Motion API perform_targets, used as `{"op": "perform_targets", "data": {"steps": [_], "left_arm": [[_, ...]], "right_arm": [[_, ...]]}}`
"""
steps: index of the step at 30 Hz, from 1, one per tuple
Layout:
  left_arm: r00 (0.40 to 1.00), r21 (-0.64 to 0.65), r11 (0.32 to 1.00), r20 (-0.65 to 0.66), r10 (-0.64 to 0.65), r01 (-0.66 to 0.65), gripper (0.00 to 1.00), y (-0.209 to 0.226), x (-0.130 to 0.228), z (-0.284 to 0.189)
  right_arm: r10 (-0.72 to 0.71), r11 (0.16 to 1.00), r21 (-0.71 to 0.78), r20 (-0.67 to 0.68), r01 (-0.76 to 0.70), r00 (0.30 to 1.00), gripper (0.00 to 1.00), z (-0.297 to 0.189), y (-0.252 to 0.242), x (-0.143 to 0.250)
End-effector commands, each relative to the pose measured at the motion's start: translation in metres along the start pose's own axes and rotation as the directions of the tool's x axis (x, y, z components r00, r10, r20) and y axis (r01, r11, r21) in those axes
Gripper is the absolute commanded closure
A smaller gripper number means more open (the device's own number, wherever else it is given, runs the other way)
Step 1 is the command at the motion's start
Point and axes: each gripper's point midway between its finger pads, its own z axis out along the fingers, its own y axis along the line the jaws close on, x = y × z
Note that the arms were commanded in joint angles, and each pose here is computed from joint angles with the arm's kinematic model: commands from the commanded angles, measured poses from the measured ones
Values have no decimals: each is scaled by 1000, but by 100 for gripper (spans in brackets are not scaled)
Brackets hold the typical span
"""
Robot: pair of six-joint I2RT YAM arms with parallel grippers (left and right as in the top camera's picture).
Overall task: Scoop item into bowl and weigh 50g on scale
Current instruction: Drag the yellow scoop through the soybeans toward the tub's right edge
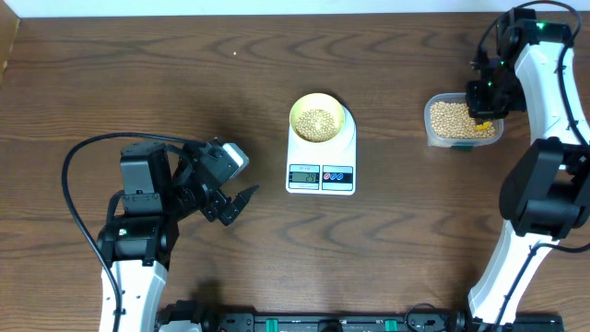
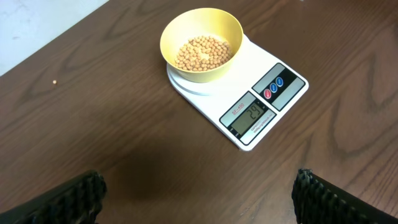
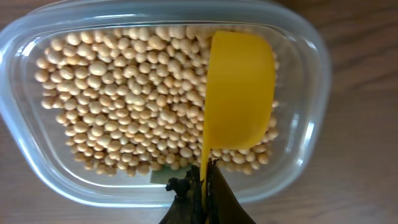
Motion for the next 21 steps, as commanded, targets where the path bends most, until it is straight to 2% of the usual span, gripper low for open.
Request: {"op": "perform_targets", "data": {"steps": [1, 5, 13, 21], "left_arm": [[1000, 13, 1000, 7, 3, -3, 3, -3, -1, 1], [1000, 13, 1000, 7, 3, -3, 2, -3, -1, 1], [1000, 13, 1000, 7, 3, -3, 2, -3, -1, 1], [1000, 13, 1000, 7, 3, -3, 2, -3, -1, 1]], "right_arm": [[-64, 994, -92, -9, 63, 998, 99, 16, 11, -3], [-100, 978, -182, 18, 102, 995, 99, 14, 26, -5], [-47, 967, -250, 30, 54, 998, 99, 13, 15, -5], [14, 894, -447, 51, 11, 999, 99, 15, 9, -4]]}}
